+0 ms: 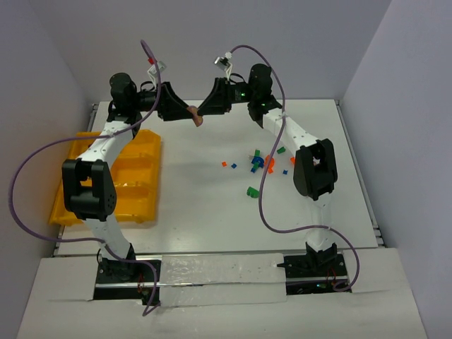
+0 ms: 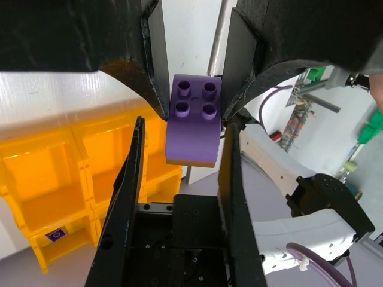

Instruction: Sort the legos into containers by color

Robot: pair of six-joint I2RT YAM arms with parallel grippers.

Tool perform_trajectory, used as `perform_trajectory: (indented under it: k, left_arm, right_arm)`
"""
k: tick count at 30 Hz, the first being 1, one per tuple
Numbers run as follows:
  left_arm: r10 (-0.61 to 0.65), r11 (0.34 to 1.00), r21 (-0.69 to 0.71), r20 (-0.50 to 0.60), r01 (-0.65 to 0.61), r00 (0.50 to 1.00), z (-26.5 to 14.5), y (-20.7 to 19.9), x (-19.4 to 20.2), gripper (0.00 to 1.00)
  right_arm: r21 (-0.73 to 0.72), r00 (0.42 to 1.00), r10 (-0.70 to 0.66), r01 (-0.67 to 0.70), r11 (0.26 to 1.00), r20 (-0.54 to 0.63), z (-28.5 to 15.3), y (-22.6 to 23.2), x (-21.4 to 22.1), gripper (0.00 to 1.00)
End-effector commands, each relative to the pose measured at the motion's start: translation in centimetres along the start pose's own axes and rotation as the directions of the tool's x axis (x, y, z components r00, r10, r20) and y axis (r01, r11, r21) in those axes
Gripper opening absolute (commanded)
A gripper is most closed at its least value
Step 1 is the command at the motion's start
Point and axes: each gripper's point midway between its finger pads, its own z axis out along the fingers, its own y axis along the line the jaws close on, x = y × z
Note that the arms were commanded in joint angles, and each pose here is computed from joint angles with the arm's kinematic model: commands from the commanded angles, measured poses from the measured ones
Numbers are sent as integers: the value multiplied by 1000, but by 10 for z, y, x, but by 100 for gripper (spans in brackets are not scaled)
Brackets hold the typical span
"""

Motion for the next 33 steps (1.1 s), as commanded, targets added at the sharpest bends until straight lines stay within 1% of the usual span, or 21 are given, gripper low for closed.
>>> perform_trajectory:
  k: [1,3,4,5,6,8,9,11,13,14,20,21,22,23,24,26,28,29,30,32,33]
  left_arm:
    - [68,998,-10,5,-68,998,2,-6,-13,64]
    - [65,998,-10,4,-65,998,2,-6,-12,53]
    - [64,998,-9,3,-64,998,2,-7,-11,49]
    - [64,998,-9,3,-64,998,2,-7,-11,49]
    - [58,998,-11,2,-58,998,2,-7,-10,44]
    - [58,998,-14,0,-58,998,2,-7,-9,32]
    - [51,998,-20,1,-51,999,1,-6,-9,24]
    - [44,999,-28,-2,-44,999,1,-5,-7,13]
    - [33,999,-43,-4,-33,999,-1,-4,-3,3]
    - [28,998,-55,-4,-28,1000,-3,-2,-1,0]
    - [1,992,-127,20,2,1000,-25,7,11,0]
    - [6,989,-151,24,-2,1000,-31,10,12,0]
    - [-15,983,-180,27,20,1000,-39,14,15,0]
    - [14,982,-186,25,-9,1000,-39,15,14,0]
    - [-14,976,-216,26,19,1000,-47,19,18,0]
    - [5,963,-270,37,5,999,-60,26,17,0]
    - [17,926,-377,57,6,998,-87,40,14,0]
    - [38,893,-450,68,-3,997,-98,49,10,0]
    - [68,832,-554,67,-20,995,-114,63,7,0]
    - [139,701,-708,16,-87,990,-141,83,4,0]
    - [152,612,-784,-12,-103,988,-157,94,5,0]
  right_arm:
    - [-23,995,-103,103,994,12,5,24,-20,0]
    - [-14,994,-108,108,994,16,5,23,-21,0]
    - [-5,995,-98,98,995,17,5,21,-20,0]
    - [0,994,-106,106,994,21,5,21,-21,0]
    - [8,995,-97,97,995,19,5,19,-20,0]
    - [37,995,-98,98,995,21,4,15,-21,0]
    - [60,994,-103,101,993,22,2,11,-22,0]
    - [84,990,-136,133,988,27,-1,8,-26,0]
    - [98,990,-137,133,986,38,-6,6,-30,0]
    - [105,990,-136,130,986,47,-10,5,-32,0]
    - [126,989,-130,122,985,64,-32,6,-38,0]
    - [131,990,-129,120,984,65,-37,6,-38,0]
    - [135,990,-124,115,984,66,-41,6,-38,0]
    - [138,990,-123,113,984,67,-43,6,-37,0]
    - [146,991,-119,109,983,67,-47,5,-36,0]
    - [159,991,-118,106,982,67,-53,3,-36,0]
    - [179,991,-116,103,978,63,-58,0,-34,0]
    - [193,991,-120,106,975,62,-60,-2,-34,0]
    - [212,991,-123,109,971,57,-62,-6,-32,0]
    - [245,991,-132,119,962,37,-65,-11,-29,0]
    - [268,989,-143,130,955,30,-67,-13,-29,0]
